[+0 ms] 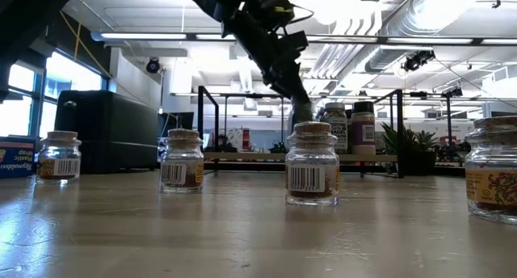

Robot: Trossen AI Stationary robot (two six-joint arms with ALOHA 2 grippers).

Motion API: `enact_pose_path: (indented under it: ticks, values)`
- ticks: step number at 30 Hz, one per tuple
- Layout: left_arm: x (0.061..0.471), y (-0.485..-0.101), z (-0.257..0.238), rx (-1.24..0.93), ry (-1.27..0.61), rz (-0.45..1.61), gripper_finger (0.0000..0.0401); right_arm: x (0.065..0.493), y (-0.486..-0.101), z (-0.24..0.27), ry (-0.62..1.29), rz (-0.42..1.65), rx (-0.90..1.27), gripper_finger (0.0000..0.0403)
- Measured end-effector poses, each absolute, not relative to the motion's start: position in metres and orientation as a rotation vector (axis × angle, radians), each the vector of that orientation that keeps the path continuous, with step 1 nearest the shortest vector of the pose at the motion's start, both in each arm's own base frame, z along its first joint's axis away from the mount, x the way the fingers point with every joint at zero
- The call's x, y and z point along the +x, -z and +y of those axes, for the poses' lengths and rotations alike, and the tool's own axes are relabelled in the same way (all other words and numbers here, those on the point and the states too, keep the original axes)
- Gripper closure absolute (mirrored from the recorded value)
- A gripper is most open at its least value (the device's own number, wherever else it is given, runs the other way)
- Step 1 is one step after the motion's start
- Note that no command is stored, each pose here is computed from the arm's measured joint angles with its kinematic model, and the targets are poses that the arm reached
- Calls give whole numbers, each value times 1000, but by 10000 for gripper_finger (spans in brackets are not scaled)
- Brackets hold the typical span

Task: Shelf spices
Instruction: Put the green spice bottle on the shelf and align with the other green spice bottles

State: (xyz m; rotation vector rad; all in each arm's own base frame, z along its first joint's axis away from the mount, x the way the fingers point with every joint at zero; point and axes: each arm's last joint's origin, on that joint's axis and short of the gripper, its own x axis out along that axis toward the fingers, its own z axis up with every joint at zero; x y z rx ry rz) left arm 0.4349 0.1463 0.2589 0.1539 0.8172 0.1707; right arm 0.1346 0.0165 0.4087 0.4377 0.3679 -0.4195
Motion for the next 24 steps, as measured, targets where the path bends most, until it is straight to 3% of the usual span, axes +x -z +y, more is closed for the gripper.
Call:
enact_pose_path:
  ticks: [19,24]
  values:
    - [442,-258,147,222,-251,757,171,134,-409,16,421,366,447,399]
    - [434,-299,135,244,-299,720,171,134,-409,16,430,364,440,399]
